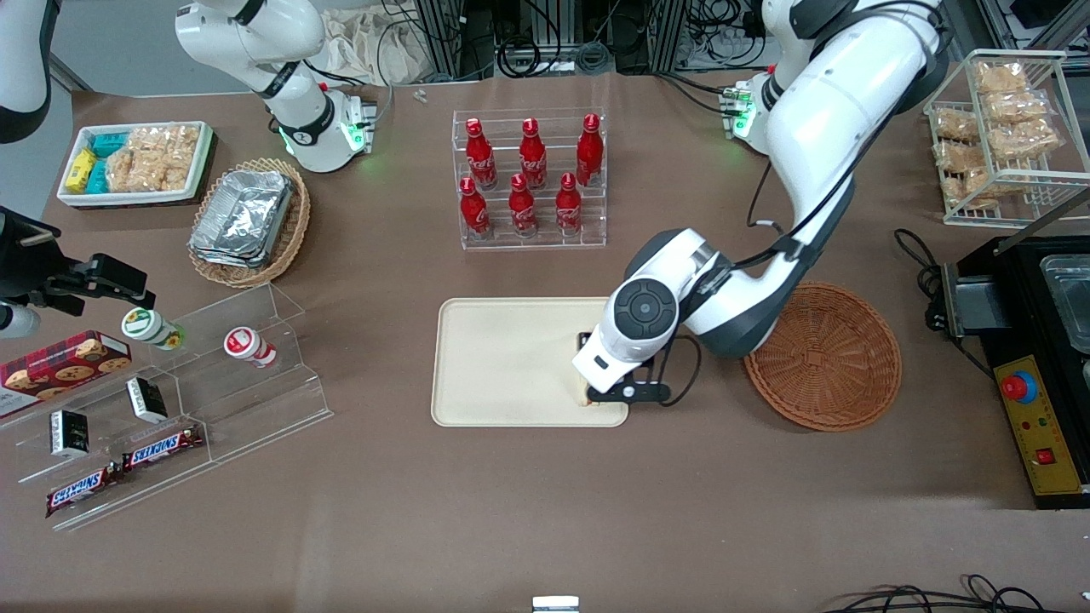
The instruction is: Place sandwich from basket to tray
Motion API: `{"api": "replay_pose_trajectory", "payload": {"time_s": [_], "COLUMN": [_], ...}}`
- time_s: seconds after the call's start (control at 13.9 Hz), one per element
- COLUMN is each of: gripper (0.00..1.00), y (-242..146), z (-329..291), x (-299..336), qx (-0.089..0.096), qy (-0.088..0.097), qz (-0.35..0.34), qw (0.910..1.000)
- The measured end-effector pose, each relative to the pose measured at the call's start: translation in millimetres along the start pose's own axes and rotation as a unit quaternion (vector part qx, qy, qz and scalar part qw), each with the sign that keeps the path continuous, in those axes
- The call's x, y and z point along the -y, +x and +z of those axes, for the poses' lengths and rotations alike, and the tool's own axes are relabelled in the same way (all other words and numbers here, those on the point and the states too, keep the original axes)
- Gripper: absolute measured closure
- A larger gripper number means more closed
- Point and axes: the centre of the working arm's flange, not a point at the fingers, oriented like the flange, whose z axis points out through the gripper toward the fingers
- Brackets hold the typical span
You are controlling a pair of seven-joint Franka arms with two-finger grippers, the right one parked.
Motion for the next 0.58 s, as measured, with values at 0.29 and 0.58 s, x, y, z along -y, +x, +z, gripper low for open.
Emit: {"api": "replay_pose_trajectory", "payload": {"time_s": [0.29, 0.58], "gripper": [0.00, 0.00], "y": [13.7, 6.3], "z": [-90.7, -166.0], "x": [80.3, 210.3], "qx": [-0.005, 0.016], "qy": [0.005, -0.010], "qz": [-0.021, 0.019], "qw": [0.9998, 0.9996]}}
